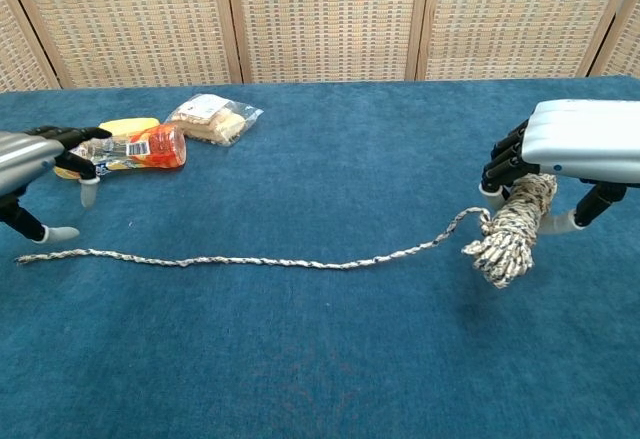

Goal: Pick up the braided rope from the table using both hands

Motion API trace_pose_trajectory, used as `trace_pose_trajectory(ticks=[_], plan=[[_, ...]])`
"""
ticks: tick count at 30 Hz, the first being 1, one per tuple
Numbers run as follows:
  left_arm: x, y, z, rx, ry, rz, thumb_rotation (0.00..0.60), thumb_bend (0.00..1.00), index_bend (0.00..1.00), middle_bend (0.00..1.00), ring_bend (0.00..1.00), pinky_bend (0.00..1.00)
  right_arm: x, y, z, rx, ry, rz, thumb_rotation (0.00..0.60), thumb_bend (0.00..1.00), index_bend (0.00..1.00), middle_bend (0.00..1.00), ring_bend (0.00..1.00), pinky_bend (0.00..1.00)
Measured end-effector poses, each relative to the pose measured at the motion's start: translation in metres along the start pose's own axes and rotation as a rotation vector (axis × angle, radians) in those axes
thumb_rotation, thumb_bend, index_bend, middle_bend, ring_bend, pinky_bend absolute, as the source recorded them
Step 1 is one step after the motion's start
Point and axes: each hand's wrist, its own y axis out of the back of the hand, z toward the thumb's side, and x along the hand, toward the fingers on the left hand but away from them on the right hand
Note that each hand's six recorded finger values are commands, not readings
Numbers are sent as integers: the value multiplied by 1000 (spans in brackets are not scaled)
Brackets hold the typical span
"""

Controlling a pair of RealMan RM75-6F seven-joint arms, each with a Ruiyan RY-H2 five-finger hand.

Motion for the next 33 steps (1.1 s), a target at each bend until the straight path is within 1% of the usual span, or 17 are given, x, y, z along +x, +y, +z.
trace_pose_trajectory(ticks=[4, 10, 16, 22, 29, 33], plan=[[2, -9, 10, 4, -11, -35, 600, 295, 535, 0, 0, 0, 0, 0, 1, 1, -2, 0, 600, 624, 618, 594, 452, 550], [2, -22, 17, 9, -12, -83, 600, 298, 540, 0, 0, 0, 2, 0, 0, -9, -12, -5, 600, 625, 618, 594, 452, 550], [6, -33, 26, -10, -8, -109, 600, 298, 540, 0, 0, 0, 5, -1, 0, -14, -16, -6, 600, 652, 618, 594, 452, 550], [11, -35, 27, -17, 0, -119, 600, 311, 540, 0, 0, 0, 5, -1, 0, -18, -17, -10, 600, 660, 619, 594, 452, 550], [15, -34, 27, -26, 3, -137, 600, 405, 547, 0, 0, 0, 6, -2, 0, -19, -16, -4, 600, 663, 618, 594, 452, 550], [16, -35, 24, -31, 9, -168, 600, 422, 553, 0, 0, 0, 6, -3, 0, -19, -17, -1, 600, 666, 618, 594, 452, 550]])
